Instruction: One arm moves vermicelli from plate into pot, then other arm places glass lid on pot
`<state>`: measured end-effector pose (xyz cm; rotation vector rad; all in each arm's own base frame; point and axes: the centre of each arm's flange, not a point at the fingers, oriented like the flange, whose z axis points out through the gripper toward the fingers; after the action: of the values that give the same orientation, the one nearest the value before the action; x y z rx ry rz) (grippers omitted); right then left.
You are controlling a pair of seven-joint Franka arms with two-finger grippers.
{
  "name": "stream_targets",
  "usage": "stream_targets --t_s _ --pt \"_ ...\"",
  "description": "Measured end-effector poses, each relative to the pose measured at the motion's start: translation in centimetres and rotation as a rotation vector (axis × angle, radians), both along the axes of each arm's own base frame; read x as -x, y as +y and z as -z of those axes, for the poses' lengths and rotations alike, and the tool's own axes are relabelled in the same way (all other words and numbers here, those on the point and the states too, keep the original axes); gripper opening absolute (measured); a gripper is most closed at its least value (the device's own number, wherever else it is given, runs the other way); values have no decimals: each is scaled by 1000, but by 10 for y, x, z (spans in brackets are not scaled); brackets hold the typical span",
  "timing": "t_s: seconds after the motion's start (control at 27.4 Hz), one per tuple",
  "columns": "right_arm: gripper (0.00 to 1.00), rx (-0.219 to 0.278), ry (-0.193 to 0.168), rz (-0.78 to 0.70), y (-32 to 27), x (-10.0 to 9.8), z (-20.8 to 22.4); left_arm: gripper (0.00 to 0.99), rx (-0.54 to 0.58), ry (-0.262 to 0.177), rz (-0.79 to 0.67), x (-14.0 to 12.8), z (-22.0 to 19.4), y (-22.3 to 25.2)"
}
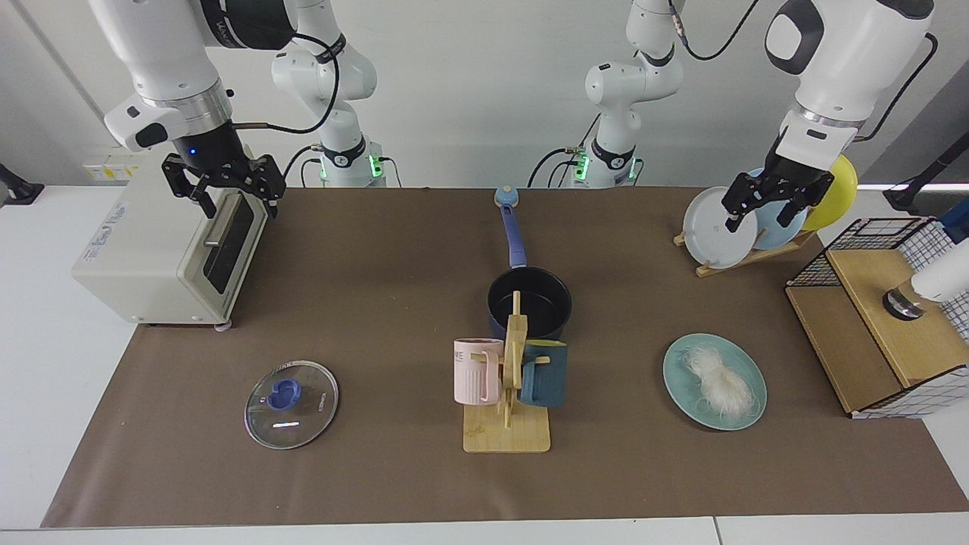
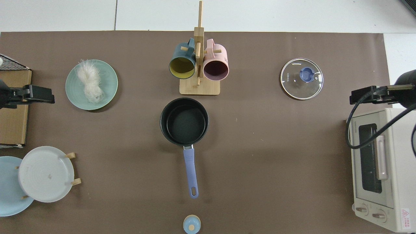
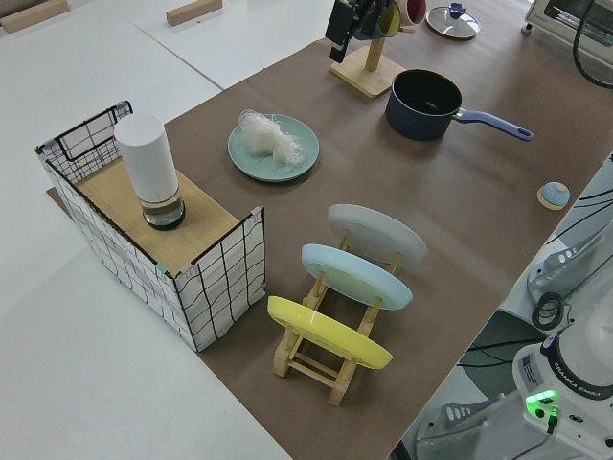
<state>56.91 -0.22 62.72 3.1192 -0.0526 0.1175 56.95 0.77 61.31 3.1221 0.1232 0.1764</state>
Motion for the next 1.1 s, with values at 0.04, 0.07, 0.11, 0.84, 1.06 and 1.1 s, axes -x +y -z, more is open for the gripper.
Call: stream_targets --t_s 0.04,0.07,0.11,0.84,1.06,1.1 --pt "996 0 0 0 0 0 0 991 0 0 0 0 0 0" --pt "996 0 0 0 0 0 0 991 0 1 0 0 0 0" --pt "996 0 0 1 0 0 0 991 0 6 0 1 1 0" --pt "996 -3 -19 -9 5 -3 -9 991 2 76 65 7 9 -26" --pt "996 -16 5 -33 18 -34 7 991 -12 54 84 -22 34 -11" --pt "996 -20 12 -32 19 -43 13 991 -17 54 84 -32 43 -8"
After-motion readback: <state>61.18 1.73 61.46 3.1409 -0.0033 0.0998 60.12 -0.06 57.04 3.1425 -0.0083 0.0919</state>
